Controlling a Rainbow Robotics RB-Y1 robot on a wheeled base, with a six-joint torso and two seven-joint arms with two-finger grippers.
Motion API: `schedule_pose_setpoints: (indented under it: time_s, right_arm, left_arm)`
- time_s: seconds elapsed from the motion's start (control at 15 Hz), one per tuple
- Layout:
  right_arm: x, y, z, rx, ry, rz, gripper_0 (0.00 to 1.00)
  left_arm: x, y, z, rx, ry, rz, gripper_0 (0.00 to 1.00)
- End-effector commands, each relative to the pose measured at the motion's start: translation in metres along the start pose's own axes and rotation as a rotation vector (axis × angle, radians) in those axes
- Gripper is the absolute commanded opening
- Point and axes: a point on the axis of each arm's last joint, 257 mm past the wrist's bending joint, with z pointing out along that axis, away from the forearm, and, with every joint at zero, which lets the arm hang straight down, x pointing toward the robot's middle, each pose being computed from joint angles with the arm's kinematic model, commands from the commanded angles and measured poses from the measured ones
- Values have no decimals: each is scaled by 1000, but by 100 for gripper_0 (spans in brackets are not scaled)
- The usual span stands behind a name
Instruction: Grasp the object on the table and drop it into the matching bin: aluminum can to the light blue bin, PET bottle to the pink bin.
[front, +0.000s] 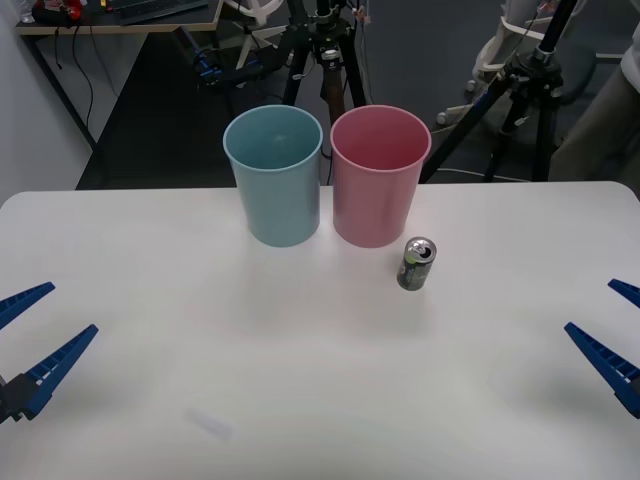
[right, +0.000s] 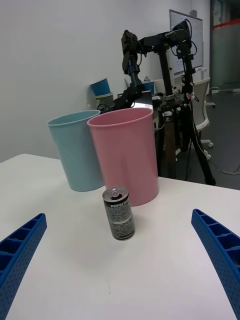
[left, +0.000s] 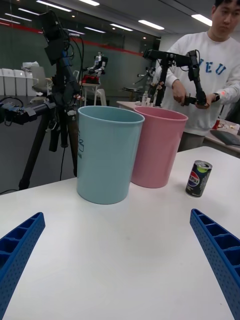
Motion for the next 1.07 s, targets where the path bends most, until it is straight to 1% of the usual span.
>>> schedule_pose_setpoints:
  time_s: [0.07, 0.13, 0.4, 0.53, 0.73, 0.8, 0.87, 0.93, 1.0, 1.07]
  right_arm:
    - [19, 2, -2, 22, 15, 42, 100]
    - [22, 2, -2, 26, 19, 49, 100]
    - [25, 2, 3, 19, 34, 43, 100]
    - [36, 5, 8, 12, 70, 28, 100]
    - [50, 12, 17, 1, 93, 20, 100]
    - [55, 13, 22, 4, 101, -1, 100]
    - [59, 11, 26, 20, 106, -48, 100]
    - [63, 8, 30, 37, 111, -73, 100]
    - [67, 8, 34, 49, 113, -85, 100]
    - [72, 9, 43, 58, 118, -79, 100]
  left_arm:
    - [0, 0, 0, 0, 0, 0, 100]
    - [0, 0, 0, 0, 0, 0, 100]
    - [0, 0, 0, 0, 0, 0, 100]
    - [0, 0, 0, 0, 0, 0, 100]
    - [0, 0, 0, 0, 0, 0, 100]
    - [0, 0, 0, 0, 0, 0, 100]
    - [0, 0, 0, 0, 0, 0, 100]
    - [0, 0, 0, 0, 0, 0, 100]
    - [0, 0, 0, 0, 0, 0, 100]
    - [0, 0, 0, 0, 0, 0, 100]
